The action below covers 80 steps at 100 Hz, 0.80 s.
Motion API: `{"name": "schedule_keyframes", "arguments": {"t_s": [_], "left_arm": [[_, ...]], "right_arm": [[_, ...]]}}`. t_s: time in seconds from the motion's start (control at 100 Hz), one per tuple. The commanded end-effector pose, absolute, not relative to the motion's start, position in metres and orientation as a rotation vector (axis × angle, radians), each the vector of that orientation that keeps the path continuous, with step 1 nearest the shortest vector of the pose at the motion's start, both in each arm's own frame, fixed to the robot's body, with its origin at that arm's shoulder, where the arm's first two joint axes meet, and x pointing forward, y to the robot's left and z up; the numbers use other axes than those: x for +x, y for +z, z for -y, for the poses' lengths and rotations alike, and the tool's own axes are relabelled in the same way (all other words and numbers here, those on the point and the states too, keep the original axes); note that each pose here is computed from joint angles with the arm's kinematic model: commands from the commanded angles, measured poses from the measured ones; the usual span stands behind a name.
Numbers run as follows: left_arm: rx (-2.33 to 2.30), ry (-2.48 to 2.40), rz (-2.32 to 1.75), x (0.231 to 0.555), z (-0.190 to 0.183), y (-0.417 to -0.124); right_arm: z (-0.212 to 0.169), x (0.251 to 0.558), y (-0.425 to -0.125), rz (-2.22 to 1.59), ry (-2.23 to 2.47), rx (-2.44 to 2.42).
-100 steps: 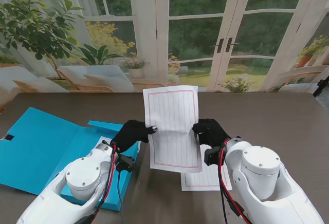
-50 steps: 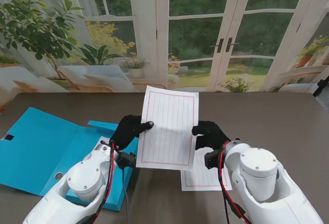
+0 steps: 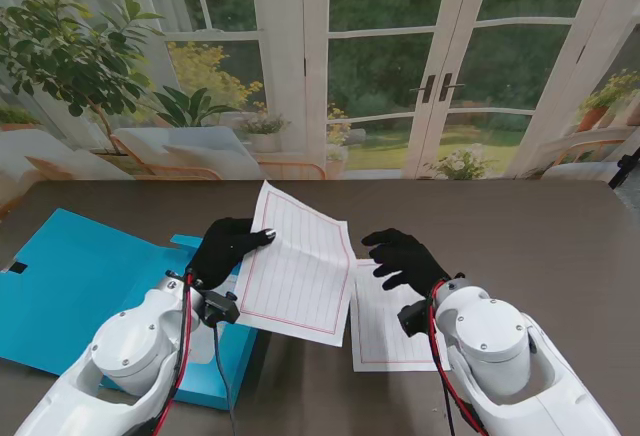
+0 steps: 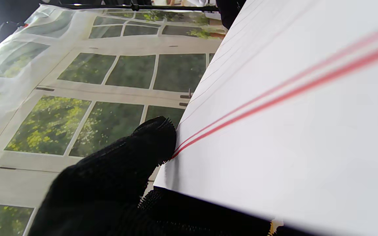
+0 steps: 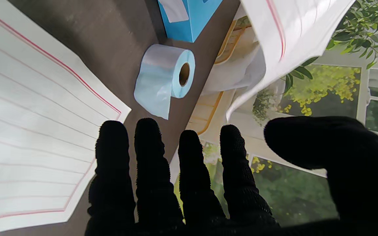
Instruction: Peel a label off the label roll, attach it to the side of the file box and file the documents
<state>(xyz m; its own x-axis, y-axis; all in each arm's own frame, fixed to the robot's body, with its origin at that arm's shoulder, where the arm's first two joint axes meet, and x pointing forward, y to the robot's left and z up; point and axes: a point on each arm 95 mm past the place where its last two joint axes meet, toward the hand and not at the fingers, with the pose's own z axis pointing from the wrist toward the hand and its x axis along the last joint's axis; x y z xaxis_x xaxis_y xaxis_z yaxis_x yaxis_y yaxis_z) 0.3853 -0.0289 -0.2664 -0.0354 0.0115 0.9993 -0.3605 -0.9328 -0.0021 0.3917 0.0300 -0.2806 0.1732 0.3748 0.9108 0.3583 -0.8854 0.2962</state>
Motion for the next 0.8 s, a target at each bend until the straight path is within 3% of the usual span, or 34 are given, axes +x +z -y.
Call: {"name": "schedule_keyframes", "arguments": {"t_s": [0.0,0.41,0.79], "left_arm": [[1.992,2.056,0.396,0.381,0.019,-0.265],[2.166,2.108,0.339,0.372,-0.048,-0.261],[2.375,2.044,0.371,0.368,-0.107,-0.268]], "right_arm": [[-0.030,0.390,-0.285,-0.788,1.866,2.362],[-0.027,0.385,-0.283,-0.999,2.007,1.972],[-0.024,0.379,-0.285,-1.015,2.031,1.941]]}}
